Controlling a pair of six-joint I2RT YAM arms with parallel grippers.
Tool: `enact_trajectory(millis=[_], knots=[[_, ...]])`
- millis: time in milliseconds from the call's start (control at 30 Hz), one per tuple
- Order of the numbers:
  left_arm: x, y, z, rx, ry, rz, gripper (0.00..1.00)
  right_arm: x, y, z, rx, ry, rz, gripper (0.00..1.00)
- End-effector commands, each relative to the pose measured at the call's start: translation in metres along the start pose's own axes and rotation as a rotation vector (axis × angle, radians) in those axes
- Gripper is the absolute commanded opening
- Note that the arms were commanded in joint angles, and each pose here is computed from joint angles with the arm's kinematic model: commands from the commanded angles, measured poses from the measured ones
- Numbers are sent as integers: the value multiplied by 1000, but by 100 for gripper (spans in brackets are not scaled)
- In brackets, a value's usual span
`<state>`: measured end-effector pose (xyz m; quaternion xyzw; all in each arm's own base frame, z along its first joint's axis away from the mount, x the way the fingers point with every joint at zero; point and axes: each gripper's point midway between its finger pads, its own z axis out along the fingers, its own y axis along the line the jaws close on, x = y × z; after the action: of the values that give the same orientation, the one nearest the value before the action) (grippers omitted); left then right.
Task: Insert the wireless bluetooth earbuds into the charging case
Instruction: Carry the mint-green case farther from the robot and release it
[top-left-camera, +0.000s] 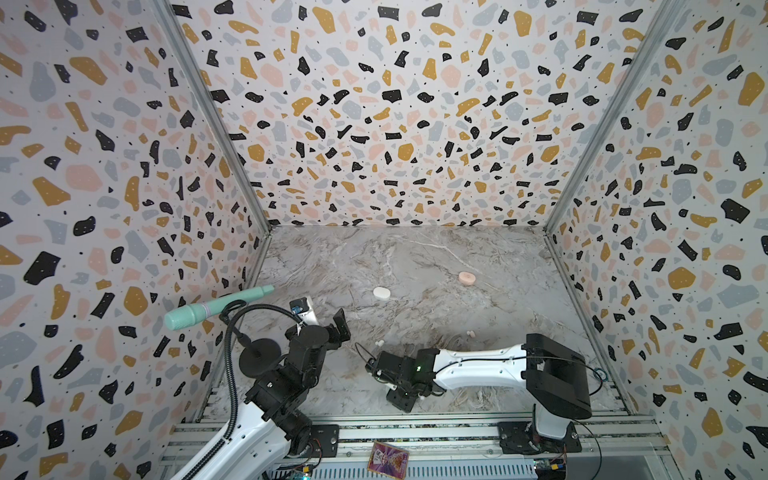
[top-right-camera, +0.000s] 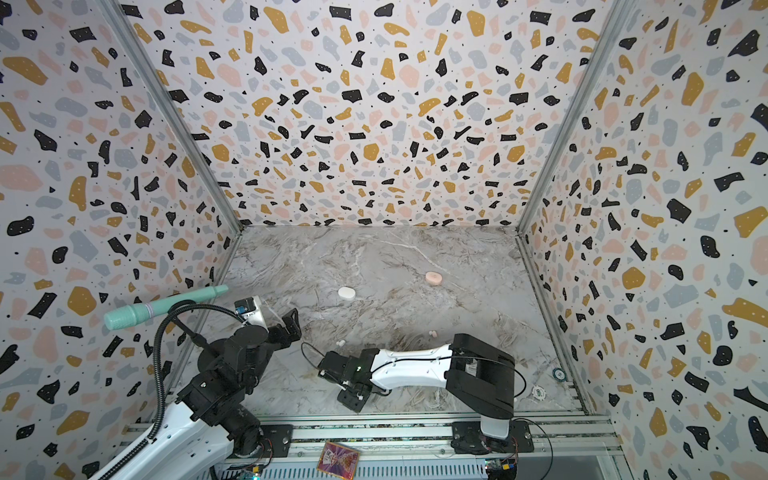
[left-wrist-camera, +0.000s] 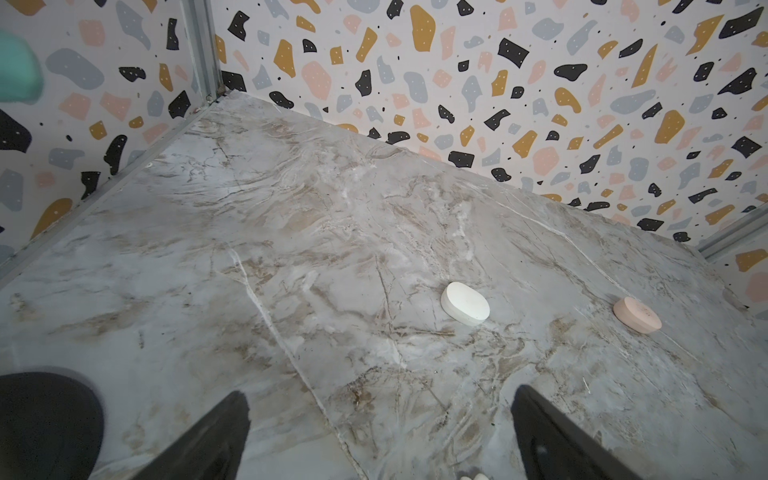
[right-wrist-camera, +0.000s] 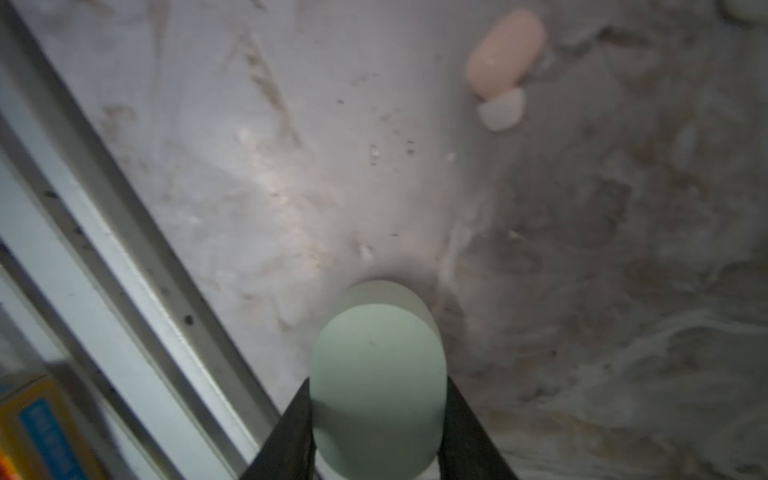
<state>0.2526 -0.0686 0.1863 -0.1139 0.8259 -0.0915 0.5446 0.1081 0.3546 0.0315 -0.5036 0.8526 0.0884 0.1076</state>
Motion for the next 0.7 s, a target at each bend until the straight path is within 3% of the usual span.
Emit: enact_trajectory(millis=[0, 433, 667], knots=[[-2, -13, 5, 58, -12, 29, 100, 10, -40, -10, 79, 5, 84, 34], [5, -47, 20, 179, 41, 141, 100, 37, -189, -67, 270, -101, 482, 31], [6, -60, 25, 226, 50, 198, 100, 97, -260, -81, 346, -73, 761, 31]])
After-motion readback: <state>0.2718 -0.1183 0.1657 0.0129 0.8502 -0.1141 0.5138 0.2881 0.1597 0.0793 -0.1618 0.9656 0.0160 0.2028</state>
